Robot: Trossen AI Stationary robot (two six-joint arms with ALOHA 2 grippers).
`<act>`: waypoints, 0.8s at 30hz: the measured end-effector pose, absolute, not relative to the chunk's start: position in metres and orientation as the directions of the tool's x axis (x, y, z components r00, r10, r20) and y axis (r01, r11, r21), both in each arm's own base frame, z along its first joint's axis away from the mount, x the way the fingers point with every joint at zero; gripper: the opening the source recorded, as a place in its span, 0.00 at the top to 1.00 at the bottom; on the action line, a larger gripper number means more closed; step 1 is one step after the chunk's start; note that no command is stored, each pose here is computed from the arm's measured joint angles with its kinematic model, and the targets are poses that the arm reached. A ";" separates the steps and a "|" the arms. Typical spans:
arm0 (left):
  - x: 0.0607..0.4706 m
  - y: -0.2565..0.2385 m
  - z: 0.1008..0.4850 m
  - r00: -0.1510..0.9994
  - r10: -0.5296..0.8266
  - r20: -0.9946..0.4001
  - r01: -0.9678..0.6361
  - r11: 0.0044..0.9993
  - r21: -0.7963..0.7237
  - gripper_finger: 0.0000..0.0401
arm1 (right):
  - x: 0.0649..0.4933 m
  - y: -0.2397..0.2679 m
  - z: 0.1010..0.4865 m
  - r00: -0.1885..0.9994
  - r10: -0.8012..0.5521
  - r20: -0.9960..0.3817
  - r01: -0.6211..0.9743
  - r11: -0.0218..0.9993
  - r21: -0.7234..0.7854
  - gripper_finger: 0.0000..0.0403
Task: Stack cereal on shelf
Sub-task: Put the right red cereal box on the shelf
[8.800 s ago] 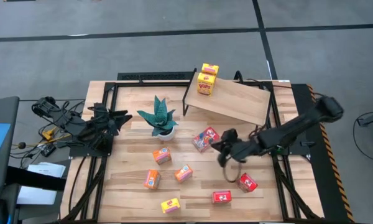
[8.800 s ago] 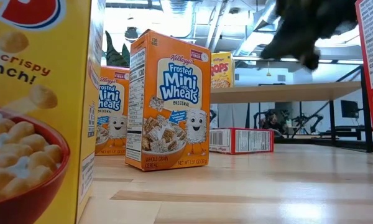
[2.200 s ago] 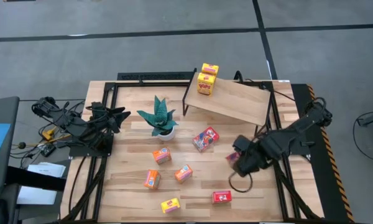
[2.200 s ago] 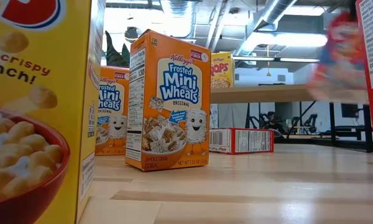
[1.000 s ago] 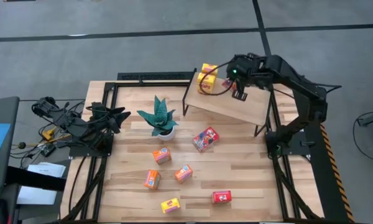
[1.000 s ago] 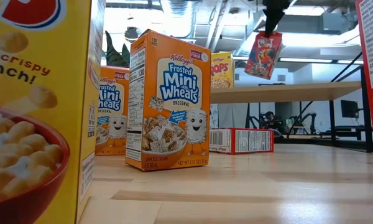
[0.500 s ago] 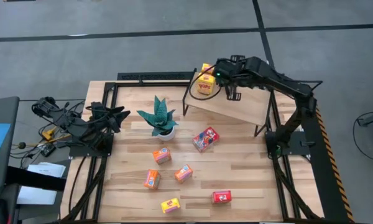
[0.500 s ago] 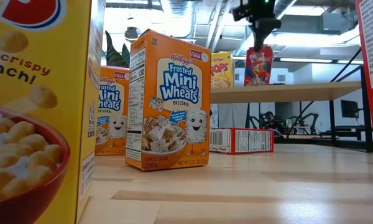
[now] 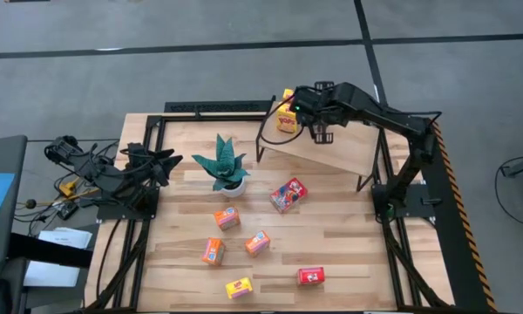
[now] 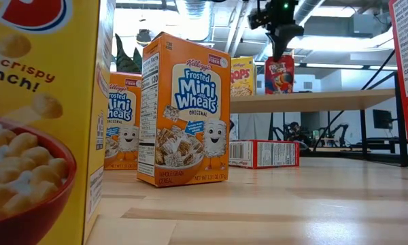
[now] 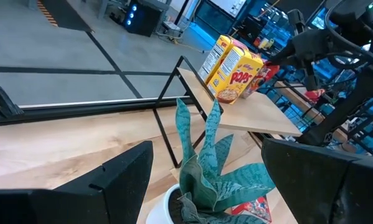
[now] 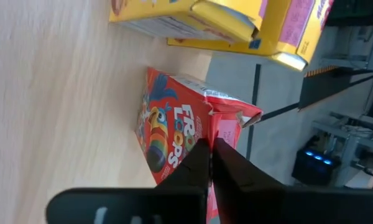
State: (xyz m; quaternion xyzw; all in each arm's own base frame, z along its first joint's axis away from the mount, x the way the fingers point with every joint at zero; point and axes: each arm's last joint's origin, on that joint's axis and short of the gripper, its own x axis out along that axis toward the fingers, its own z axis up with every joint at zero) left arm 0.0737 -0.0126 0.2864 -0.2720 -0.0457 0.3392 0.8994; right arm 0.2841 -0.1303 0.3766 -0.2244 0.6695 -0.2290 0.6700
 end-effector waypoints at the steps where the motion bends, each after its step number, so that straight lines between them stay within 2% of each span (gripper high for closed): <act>1: 0.074 -0.013 0.286 0.766 0.635 -0.103 -0.586 0.623 -0.518 0.27 | 0.284 -0.131 0.377 -0.003 -0.607 -0.795 0.013 0.795 -0.607 0.92; 14: 0.074 -0.013 0.286 0.766 0.635 -0.103 -0.586 0.623 -0.518 0.27 | 0.284 -0.133 0.376 0.025 -0.575 -0.818 0.033 0.818 -0.574 0.88; 19: 0.074 -0.013 0.286 0.766 0.635 -0.103 -0.586 0.623 -0.518 0.27 | 0.285 -0.133 0.377 0.038 -0.574 -0.818 0.043 0.819 -0.572 0.80; 24: 0.074 -0.013 0.286 0.765 0.635 -0.105 -0.589 0.624 -0.513 0.27 | 0.286 -0.134 0.377 0.049 -0.575 -0.817 0.049 0.818 -0.573 0.69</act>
